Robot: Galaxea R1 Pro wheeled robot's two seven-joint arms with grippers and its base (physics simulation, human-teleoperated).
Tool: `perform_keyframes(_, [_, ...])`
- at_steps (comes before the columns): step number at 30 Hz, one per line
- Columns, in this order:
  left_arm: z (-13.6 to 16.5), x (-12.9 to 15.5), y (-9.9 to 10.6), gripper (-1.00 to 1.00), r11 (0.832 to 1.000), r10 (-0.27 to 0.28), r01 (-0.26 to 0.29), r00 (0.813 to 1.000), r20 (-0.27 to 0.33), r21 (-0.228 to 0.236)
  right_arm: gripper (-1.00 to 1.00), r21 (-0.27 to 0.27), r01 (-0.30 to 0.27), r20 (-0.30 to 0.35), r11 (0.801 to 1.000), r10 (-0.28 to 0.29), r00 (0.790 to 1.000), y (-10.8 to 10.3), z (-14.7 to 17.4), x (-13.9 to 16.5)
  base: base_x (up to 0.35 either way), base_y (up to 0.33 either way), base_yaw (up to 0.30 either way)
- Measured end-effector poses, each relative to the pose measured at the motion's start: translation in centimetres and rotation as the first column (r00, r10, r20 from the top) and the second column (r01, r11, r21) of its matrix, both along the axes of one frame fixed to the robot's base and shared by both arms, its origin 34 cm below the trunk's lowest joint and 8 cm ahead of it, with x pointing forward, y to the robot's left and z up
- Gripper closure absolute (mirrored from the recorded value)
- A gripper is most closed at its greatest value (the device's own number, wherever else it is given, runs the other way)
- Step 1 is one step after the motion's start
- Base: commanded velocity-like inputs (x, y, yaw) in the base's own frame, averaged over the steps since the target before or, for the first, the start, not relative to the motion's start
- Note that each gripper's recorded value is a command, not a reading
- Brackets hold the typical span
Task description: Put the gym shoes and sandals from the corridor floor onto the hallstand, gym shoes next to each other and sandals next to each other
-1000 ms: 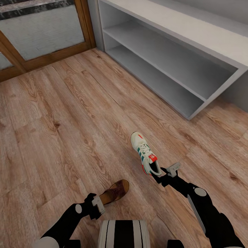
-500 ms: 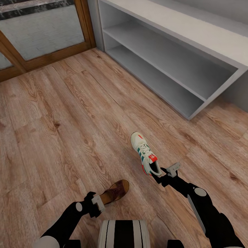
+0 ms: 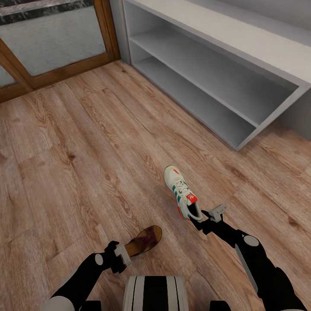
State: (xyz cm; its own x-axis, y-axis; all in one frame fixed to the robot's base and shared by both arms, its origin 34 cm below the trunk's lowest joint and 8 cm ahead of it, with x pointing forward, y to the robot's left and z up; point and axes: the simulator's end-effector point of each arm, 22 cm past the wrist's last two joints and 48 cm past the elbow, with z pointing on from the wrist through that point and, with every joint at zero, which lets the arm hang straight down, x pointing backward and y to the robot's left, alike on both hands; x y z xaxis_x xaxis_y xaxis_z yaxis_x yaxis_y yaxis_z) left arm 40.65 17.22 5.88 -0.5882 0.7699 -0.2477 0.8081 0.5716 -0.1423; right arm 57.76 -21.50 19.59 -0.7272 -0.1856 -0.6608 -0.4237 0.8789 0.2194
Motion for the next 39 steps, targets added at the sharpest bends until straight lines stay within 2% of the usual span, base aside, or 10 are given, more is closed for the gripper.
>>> perform_keyframes(15, [0.0, 0.0, 0.0, -1.0, 1.0, 0.002, -0.002, 1.0, 0.0, 0.001, 1.0, -0.003, 0.008, -0.039, 1.0, -0.008, 0.999, -0.1, -0.4, -0.5, 0.0, 0.0, 0.0])
perform_keyframes(39, [-0.4, -0.3, 0.1, -1.0, 1.0, 0.001, -0.001, 1.0, -0.008, 0.003, 1.0, -0.004, 0.009, -0.059, 1.0, -0.009, 0.998, -0.2, -1.1, -1.0, 0.0, 0.0, 0.02])
